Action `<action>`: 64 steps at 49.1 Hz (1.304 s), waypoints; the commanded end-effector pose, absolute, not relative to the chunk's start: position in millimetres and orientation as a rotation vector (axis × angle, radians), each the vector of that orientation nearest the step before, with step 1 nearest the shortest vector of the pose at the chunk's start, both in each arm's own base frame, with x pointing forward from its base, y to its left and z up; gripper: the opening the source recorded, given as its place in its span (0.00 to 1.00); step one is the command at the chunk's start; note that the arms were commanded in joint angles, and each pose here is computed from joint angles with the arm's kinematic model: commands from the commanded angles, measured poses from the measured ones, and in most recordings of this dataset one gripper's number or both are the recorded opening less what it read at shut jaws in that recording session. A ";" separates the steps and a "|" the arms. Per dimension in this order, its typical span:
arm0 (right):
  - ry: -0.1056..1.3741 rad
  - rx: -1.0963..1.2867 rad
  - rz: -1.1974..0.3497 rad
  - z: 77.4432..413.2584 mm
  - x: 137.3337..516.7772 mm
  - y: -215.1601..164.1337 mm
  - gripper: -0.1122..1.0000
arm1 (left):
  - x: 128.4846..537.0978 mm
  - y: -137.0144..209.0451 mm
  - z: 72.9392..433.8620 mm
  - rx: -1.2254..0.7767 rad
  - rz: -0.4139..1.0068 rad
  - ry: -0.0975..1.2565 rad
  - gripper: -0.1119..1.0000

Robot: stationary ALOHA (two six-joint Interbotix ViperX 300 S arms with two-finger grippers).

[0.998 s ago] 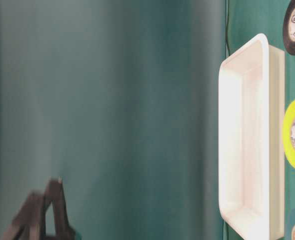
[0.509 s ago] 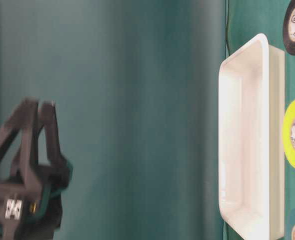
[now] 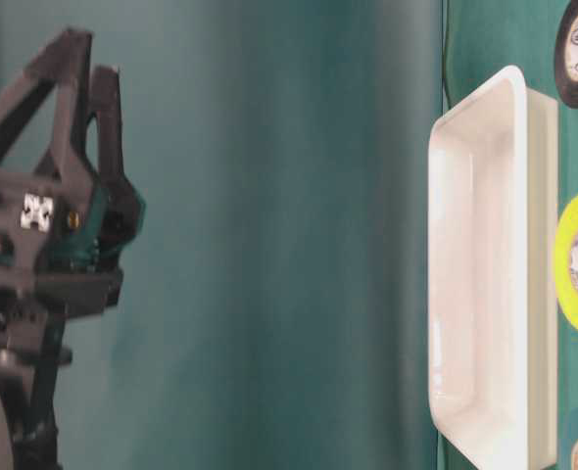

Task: Place the tape from the fixed location into the white case.
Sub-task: 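Open the left gripper and swing it right over the tape rolls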

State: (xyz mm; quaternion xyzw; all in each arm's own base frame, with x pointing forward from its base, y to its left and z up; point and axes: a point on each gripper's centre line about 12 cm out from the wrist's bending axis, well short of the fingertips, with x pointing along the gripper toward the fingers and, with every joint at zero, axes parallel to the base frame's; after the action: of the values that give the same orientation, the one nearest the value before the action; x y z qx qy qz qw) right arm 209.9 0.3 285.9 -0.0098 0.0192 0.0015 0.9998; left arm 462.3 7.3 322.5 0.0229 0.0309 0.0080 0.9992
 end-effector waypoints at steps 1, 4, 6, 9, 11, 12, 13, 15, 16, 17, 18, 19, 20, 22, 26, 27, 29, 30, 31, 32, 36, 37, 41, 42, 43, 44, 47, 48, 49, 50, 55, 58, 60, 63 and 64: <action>0.012 -0.023 0.006 296.2 212.4 1.0 0.10 | 468.6 10.3 341.3 0.046 0.023 0.014 0.99; 0.012 -0.021 0.006 296.2 212.4 1.0 0.10 | 472.2 10.4 340.5 0.046 0.023 0.014 0.99; 0.012 -0.023 0.006 296.2 212.4 1.0 0.10 | 473.6 11.1 339.8 0.046 0.025 0.017 0.99; 0.012 -0.023 0.008 296.2 212.4 1.3 0.10 | 474.3 11.2 338.5 0.046 0.024 0.024 0.99; 0.012 -0.023 0.008 296.2 212.4 1.3 0.10 | 474.0 11.1 338.7 0.046 0.024 0.027 0.99; 0.012 -0.023 0.006 296.2 212.4 1.0 0.10 | 473.9 11.9 337.8 0.046 0.026 0.030 0.99; 0.012 -0.023 0.006 296.2 212.4 1.0 0.10 | 473.5 11.9 338.6 0.046 0.026 0.028 0.99; 0.012 -0.023 0.008 296.2 212.4 1.3 0.10 | 473.5 11.9 338.2 0.046 0.026 0.031 0.99; 0.012 -0.021 0.008 296.2 212.4 1.3 0.10 | 473.4 11.8 337.4 0.046 0.026 0.034 0.99; 0.012 -0.023 0.008 296.2 212.4 1.3 0.10 | 473.5 11.8 338.0 0.046 0.026 0.033 0.99; 0.012 -0.023 0.008 296.2 212.4 1.3 0.10 | 473.4 11.8 337.4 0.046 0.026 0.034 0.99; 0.012 -0.021 0.006 296.2 212.4 1.0 0.10 | 473.4 11.8 337.4 0.046 0.026 0.034 0.99; 0.012 -0.023 0.008 296.2 212.4 1.3 0.10 | 473.4 11.8 337.4 0.046 0.026 0.034 0.99; 0.014 -0.023 0.008 295.9 212.7 1.3 0.10 | 473.4 11.8 337.2 0.046 0.026 0.036 0.99; 0.017 -0.021 0.006 295.4 212.9 1.0 0.10 | 473.5 11.8 337.1 0.046 0.025 0.040 0.99; 0.018 -0.021 0.008 295.2 212.9 1.3 0.10 | 473.4 12.6 336.8 0.046 0.027 0.044 0.99; 0.021 -0.021 0.006 294.7 213.2 1.0 0.10 | 473.5 13.3 336.3 0.046 0.028 0.051 0.99; 0.021 -0.021 0.008 294.7 213.2 1.3 0.10 | 473.6 13.3 336.2 0.045 0.028 0.056 0.99; 0.021 -0.021 0.008 294.7 213.2 1.3 0.10 | 473.6 14.0 335.5 0.045 0.029 0.062 0.99; 0.024 -0.020 0.007 294.2 213.4 1.3 0.10 | 473.6 14.0 335.4 0.045 0.029 0.067 0.99; 0.024 -0.021 0.008 294.2 213.4 1.3 0.10 | 474.2 14.7 335.7 0.045 0.030 0.087 0.99; 0.026 -0.020 0.007 293.8 213.7 1.3 0.10 | 474.2 15.4 335.2 0.045 0.031 0.094 0.99; 0.028 -0.021 0.008 293.2 213.6 1.3 0.10 | 475.7 15.5 335.5 0.044 0.030 0.120 0.99; 0.028 -0.020 0.007 293.3 213.3 1.3 0.10 | 476.1 15.4 336.3 0.045 0.030 0.133 0.99; 0.026 -0.021 0.008 293.5 213.3 1.3 0.10 | 476.6 15.5 335.8 0.045 0.030 0.143 0.99; 0.028 -0.021 0.008 293.2 213.6 1.3 0.10 | 476.9 16.2 336.5 0.045 0.031 0.153 0.99; 0.028 -0.021 0.008 293.2 213.6 1.3 0.10 | 477.8 16.9 337.4 0.044 0.031 0.186 0.99; 0.029 -0.021 0.008 293.0 213.6 1.3 0.10 | 478.4 16.9 337.7 0.042 0.031 0.199 0.99; 0.029 -0.021 0.008 293.0 213.6 1.3 0.10 | 478.9 17.6 337.8 0.042 0.032 0.212 0.99; 0.026 -0.021 0.006 293.8 213.7 1.0 0.10 | 479.6 17.6 339.1 0.042 0.031 0.223 0.99; 0.029 -0.021 0.008 293.3 213.9 1.3 0.10 | 483.9 18.4 338.0 0.035 0.031 0.301 0.99; 0.032 -0.021 0.008 292.4 214.1 1.3 0.10 | 486.3 18.5 338.2 0.034 0.029 0.349 0.99; 0.031 -0.021 0.008 292.5 214.1 1.3 0.10 | 487.8 18.5 338.6 0.032 0.028 0.381 0.99; 0.032 -0.021 0.008 292.2 214.3 1.3 0.10 | 490.4 18.5 339.3 0.031 0.027 0.432 0.99; 0.035 -0.021 0.008 291.7 214.6 1.3 0.10 | 491.8 18.5 340.1 0.030 0.026 0.456 0.99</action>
State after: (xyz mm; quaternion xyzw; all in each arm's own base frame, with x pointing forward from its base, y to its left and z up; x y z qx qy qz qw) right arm 211.4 0.9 282.1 -0.0099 0.0291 0.0031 0.9995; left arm 489.9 17.1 318.2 0.0162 0.2193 0.0116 0.9754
